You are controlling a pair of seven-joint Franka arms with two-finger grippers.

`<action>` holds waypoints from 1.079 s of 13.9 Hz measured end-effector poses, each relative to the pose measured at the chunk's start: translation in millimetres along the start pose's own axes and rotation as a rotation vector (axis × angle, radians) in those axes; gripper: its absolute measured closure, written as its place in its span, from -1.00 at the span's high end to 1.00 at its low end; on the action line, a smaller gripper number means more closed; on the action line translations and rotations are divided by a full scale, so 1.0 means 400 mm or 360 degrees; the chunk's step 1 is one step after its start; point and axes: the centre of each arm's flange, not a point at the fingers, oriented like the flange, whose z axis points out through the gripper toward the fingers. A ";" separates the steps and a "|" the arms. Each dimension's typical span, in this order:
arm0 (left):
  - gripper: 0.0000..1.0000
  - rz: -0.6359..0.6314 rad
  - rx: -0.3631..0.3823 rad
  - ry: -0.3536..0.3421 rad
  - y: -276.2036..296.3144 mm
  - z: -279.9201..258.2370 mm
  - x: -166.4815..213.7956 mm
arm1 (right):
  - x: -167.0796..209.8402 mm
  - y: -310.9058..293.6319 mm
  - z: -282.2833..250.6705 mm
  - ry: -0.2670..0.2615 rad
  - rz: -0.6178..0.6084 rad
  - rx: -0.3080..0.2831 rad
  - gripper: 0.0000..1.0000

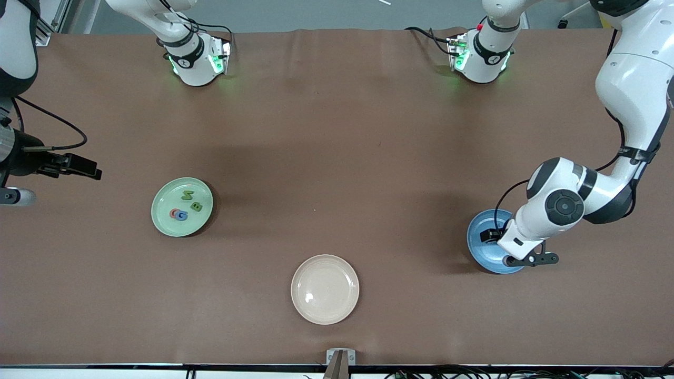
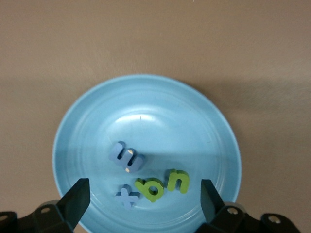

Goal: Sort upper and lower case letters into plates

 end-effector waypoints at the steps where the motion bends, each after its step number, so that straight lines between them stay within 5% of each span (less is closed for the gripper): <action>1: 1.00 0.0009 0.0014 0.0007 -0.005 -0.022 0.007 | -0.002 0.005 -0.009 0.0000 0.0009 0.0002 1.00; 8: 1.00 0.0098 0.0109 0.0021 -0.036 -0.261 0.065 | -0.019 0.016 -0.007 -0.0092 0.0027 0.0002 1.00; 12: 1.00 -0.0005 0.0117 -0.0056 -0.061 -0.489 0.044 | -0.024 0.040 -0.011 -0.0111 0.0061 0.0005 1.00; 15: 1.00 -0.0093 0.0097 -0.0004 -0.087 -0.666 0.004 | -0.026 0.032 -0.007 -0.0129 0.0049 0.0009 1.00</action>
